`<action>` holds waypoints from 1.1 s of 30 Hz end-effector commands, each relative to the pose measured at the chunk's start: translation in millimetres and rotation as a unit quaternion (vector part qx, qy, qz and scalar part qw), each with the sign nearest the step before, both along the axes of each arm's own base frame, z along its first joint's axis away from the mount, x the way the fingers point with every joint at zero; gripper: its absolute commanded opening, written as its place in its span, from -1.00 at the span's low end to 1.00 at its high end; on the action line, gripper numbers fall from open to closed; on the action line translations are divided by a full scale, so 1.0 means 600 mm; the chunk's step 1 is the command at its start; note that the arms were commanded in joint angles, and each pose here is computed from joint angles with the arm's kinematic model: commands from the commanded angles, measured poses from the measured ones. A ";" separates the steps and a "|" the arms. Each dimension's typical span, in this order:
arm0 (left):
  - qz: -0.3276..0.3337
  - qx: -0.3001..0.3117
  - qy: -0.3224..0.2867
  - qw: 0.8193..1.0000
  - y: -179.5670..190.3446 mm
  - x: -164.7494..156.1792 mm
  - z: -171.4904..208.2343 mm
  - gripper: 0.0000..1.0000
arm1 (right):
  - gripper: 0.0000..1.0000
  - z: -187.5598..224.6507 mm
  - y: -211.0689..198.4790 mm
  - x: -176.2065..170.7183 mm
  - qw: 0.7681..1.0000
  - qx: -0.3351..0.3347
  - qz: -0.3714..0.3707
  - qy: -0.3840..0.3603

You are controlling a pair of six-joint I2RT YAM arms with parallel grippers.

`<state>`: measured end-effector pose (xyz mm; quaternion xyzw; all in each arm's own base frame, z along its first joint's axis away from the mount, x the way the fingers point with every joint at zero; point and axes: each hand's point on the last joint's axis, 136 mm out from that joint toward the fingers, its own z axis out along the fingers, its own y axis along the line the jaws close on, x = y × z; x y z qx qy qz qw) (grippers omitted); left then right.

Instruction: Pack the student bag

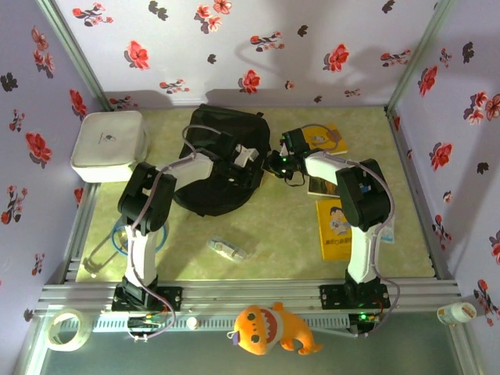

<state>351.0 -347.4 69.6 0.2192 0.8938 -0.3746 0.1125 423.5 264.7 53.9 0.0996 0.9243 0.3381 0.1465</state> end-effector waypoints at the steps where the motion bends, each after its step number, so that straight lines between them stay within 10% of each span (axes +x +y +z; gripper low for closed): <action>1: -0.021 -0.023 -0.009 0.999 -0.007 -0.017 0.038 -0.39 | -0.59 -0.044 -0.008 -0.024 0.999 -0.015 -0.006 0.043; 33: 0.027 0.009 -0.007 1.000 0.021 0.011 0.026 -1.00 | -0.60 -0.034 -0.005 -0.018 0.999 -0.009 -0.008 0.037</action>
